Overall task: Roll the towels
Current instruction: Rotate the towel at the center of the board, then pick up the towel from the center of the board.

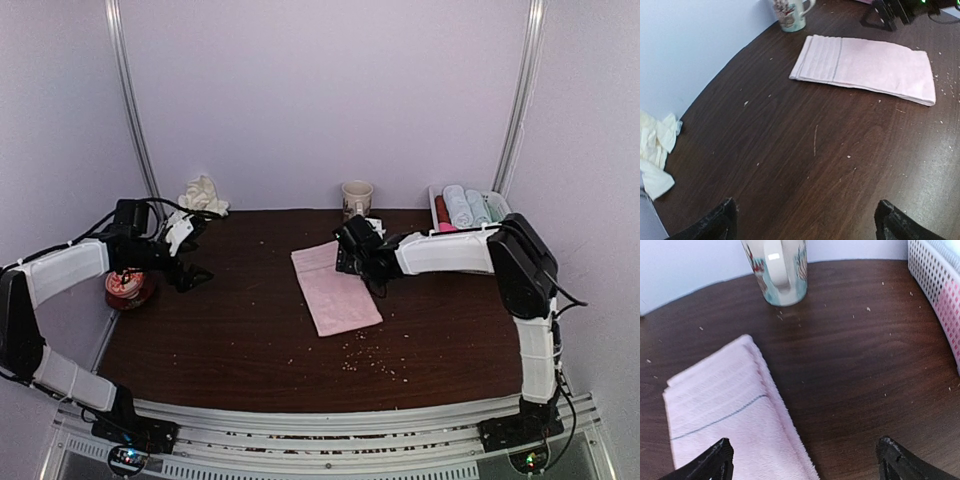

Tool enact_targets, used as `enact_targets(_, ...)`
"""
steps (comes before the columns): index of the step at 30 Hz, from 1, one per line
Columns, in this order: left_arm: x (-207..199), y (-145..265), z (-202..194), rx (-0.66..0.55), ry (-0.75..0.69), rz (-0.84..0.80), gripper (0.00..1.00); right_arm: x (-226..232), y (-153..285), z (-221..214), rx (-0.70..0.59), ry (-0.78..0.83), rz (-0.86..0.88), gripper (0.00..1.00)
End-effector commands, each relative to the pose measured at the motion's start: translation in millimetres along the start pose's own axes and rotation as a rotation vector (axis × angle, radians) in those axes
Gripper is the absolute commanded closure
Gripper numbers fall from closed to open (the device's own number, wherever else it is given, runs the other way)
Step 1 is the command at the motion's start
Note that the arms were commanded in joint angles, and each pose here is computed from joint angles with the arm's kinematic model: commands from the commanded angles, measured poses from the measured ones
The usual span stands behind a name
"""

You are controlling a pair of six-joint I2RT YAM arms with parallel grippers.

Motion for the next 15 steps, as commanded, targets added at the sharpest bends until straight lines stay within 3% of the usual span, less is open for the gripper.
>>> enact_targets(1,-34.0,-16.5,26.4,-0.065,-0.255,-0.046,0.02,-6.7,46.2,39.6,-0.127,-0.118,0.078,0.0)
enact_targets(7,-93.1,-47.9,45.4,-0.105,-0.49,-0.124,0.02,-43.5,82.4,34.6,-0.201,-0.023,0.187,0.0)
enact_targets(15,-162.2,-94.1,48.3,-0.082,-0.725,-0.142,0.02,-86.4,105.7,15.8,-0.181,0.062,0.148,0.0)
Point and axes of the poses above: each gripper's point midway between its finger pads, its own y axis back along the fingers, its own x axis along the line the jaws close on, z = x × y, the point moved 10 cm from there along y, back along the fingers
